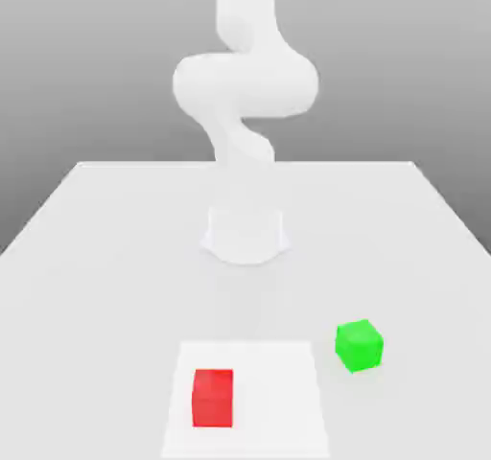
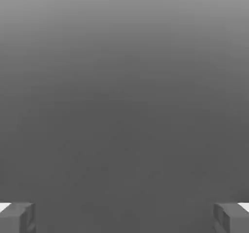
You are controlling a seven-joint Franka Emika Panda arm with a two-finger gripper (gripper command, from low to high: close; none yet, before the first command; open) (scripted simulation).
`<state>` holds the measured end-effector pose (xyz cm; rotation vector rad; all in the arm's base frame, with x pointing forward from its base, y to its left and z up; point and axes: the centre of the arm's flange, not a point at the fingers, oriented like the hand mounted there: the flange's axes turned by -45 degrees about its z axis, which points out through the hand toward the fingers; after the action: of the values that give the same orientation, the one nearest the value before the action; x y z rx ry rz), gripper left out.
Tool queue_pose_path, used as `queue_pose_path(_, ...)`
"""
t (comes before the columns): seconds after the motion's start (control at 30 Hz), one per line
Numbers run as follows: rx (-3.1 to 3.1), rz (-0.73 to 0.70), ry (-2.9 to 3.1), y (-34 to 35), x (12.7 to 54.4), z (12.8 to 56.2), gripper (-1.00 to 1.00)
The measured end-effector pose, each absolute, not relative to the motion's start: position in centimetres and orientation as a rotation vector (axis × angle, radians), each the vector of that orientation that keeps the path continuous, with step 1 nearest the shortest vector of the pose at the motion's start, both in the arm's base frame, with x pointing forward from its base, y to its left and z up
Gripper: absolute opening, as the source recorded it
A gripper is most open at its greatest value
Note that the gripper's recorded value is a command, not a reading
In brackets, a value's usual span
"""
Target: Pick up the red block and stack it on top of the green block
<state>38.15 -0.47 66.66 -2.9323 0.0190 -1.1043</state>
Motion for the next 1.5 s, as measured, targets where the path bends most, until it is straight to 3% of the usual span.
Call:
queue_pose_path(0.17,-3.009,-0.861,0.016,-1.4,43.6,56.7,0.00)
queue_pose_path(0.37,-3.077,-0.572,0.017,-2.3,46.8,44.3,0.00)
queue_pose_path(0.53,-3.115,-0.328,0.018,-3.1,46.8,33.9,0.00)
queue_pose_path(0.73,-3.140,-0.041,0.022,-4.0,44.0,22.3,0.00)
queue_pose_path(0.9,-3.142,-0.001,0.018,-4.1,43.5,16.0,0.00)
queue_pose_path(0.93,-3.142,-0.001,0.019,-4.1,43.4,15.0,-1.00)
queue_pose_path(1.17,-3.142,0.000,0.019,-4.1,43.4,14.8,-1.00)
queue_pose_path(1.33,-3.142,0.000,0.019,-4.1,43.4,19.8,-1.00)
queue_pose_path(1.5,-3.058,0.000,-0.634,8.4,39.5,23.0,-1.00)
